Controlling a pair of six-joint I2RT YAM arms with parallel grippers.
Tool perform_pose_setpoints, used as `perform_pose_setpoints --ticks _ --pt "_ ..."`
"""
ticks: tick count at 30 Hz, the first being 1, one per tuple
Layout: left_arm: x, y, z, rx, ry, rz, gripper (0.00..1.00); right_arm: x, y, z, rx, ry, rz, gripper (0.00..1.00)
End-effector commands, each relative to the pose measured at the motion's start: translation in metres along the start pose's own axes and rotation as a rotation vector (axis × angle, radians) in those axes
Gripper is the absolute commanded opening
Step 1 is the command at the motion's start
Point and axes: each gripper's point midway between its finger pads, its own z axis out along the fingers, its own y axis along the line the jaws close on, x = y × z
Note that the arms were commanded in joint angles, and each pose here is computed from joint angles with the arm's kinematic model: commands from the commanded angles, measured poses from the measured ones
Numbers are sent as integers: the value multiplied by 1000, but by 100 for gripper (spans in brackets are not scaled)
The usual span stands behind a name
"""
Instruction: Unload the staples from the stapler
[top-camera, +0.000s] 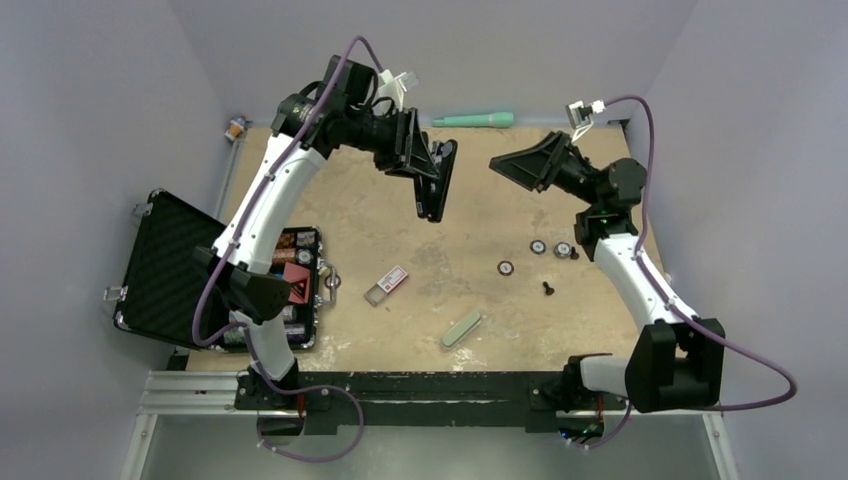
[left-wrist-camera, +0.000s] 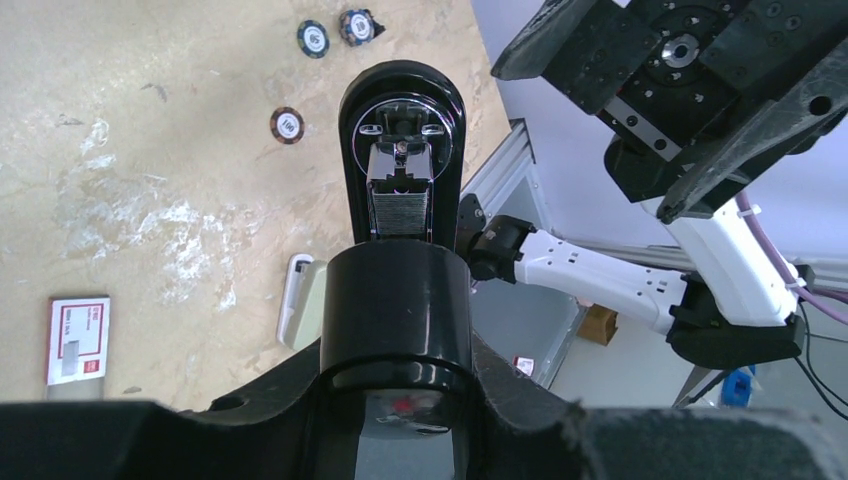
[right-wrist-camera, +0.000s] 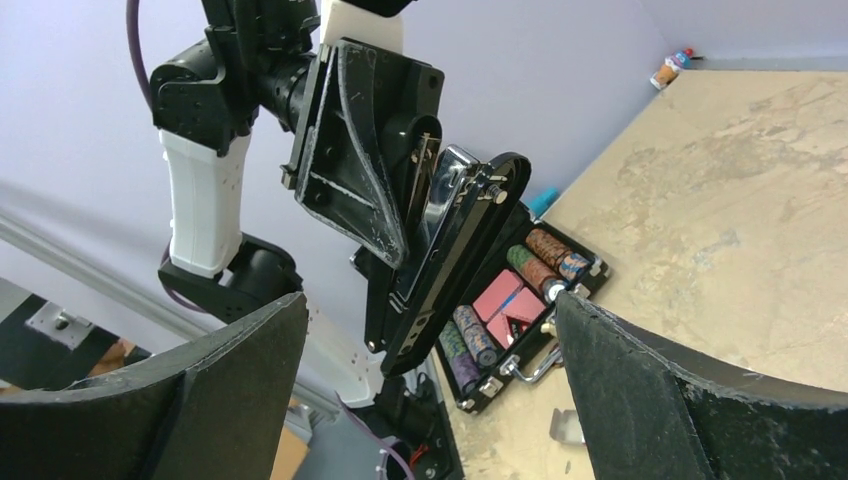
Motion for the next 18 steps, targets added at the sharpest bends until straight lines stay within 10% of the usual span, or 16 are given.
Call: perform_pose_setpoints --ticks 1,18 --pt "-15 -43 -16 158 -62 71 0 -1 21 3 -69 -3 -62 99" --pt "-20 -79 -27 337 -69 100 0 2 34 27 -162 -40 -67 99"
